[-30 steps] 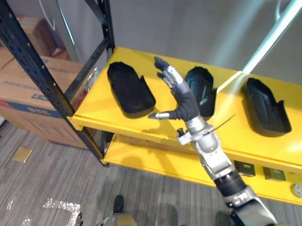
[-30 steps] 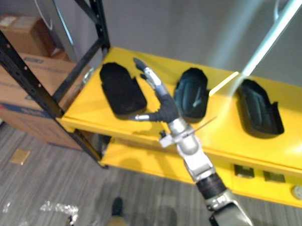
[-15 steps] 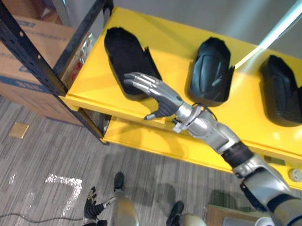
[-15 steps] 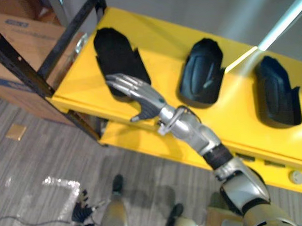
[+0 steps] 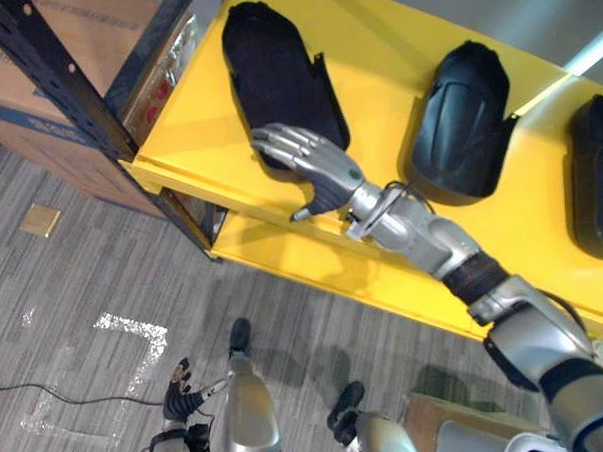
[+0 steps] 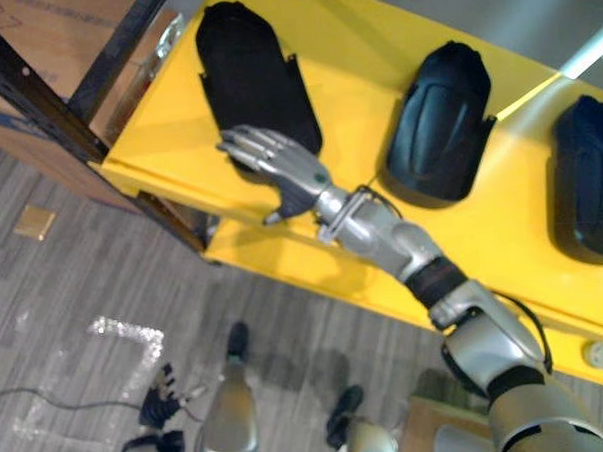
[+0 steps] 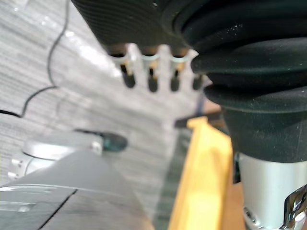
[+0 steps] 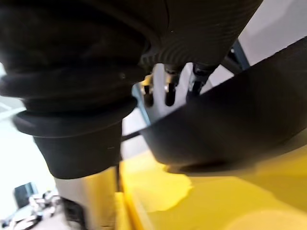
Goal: Walk over and take plastic housings, then place them on the shelf
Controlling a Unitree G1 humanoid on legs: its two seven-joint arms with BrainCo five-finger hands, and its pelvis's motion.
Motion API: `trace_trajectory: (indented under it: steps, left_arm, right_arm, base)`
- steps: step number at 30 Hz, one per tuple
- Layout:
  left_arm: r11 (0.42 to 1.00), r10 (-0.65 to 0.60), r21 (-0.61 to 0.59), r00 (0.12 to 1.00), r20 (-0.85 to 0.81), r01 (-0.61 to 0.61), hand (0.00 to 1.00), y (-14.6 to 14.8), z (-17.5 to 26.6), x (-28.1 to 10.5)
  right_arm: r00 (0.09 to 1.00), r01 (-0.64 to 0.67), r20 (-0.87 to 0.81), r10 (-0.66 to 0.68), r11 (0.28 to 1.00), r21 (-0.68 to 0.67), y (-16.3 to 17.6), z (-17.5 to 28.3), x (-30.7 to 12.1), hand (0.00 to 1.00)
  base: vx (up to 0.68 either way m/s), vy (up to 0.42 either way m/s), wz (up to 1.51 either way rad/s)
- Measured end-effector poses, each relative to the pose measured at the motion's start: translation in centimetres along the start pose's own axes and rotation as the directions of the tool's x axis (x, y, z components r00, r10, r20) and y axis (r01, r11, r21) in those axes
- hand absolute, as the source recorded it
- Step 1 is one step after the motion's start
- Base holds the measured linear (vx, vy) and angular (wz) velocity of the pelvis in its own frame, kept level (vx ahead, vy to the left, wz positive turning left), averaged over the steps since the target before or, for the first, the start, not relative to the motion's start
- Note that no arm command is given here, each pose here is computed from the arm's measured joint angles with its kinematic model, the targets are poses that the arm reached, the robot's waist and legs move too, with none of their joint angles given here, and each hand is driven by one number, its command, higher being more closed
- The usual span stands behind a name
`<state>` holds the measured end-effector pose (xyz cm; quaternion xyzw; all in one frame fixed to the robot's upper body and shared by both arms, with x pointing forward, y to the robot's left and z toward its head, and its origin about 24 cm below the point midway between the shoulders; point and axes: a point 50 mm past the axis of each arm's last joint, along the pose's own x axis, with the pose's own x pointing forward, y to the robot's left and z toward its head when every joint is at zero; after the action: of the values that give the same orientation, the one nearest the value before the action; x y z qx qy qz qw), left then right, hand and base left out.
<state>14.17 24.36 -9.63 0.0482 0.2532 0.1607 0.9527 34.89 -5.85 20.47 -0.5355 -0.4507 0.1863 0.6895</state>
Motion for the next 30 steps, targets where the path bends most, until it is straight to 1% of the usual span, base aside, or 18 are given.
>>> trace_trajectory:
  steps: [2,9,13,18,26,30]
  left_arm:
    - [1.0,-0.009,0.0,1.0,-0.001,0.009,0.0,-0.1,0.0,0.0]
    - [0.999,-0.031,-0.019,0.999,0.009,0.031,0.0,-0.7,0.5,0.1]
    - [0.999,-0.036,-0.019,0.999,-0.004,0.036,0.0,-0.7,0.4,0.1]
    - [0.999,-0.035,-0.024,0.999,-0.008,0.035,0.0,-0.7,0.4,0.1]
    - [0.999,-0.045,-0.025,0.999,0.003,0.045,0.0,-0.9,0.7,0.2]
    - [0.999,-0.046,-0.026,0.999,0.009,0.047,0.0,-1.0,0.8,0.2]
  right_arm:
    - [1.0,0.004,-0.003,-0.004,1.0,-0.015,-0.5,-0.3,0.1,1.0]
    - [0.999,0.039,-0.036,-0.038,0.999,0.016,-2.2,-1.2,1.3,1.0]
    - [0.999,-0.002,-0.051,0.004,0.999,0.034,-1.7,-1.4,1.2,1.0]
    - [0.997,-0.017,-0.069,0.02,0.999,0.05,-1.6,-1.8,1.0,1.0]
    - [0.998,-0.007,-0.054,0.01,0.999,0.044,-2.3,-2.1,1.5,1.0]
    - [0.997,0.011,-0.08,-0.006,0.998,0.067,-2.6,-2.6,1.5,1.0]
  base:
    - [0.0,0.0,0.0]
    - [0.0,0.0,0.0]
    - [0.0,0.0,0.0]
    - [0.0,0.0,0.0]
    - [0.0,0.0,0.0]
    - [0.0,0.0,0.0]
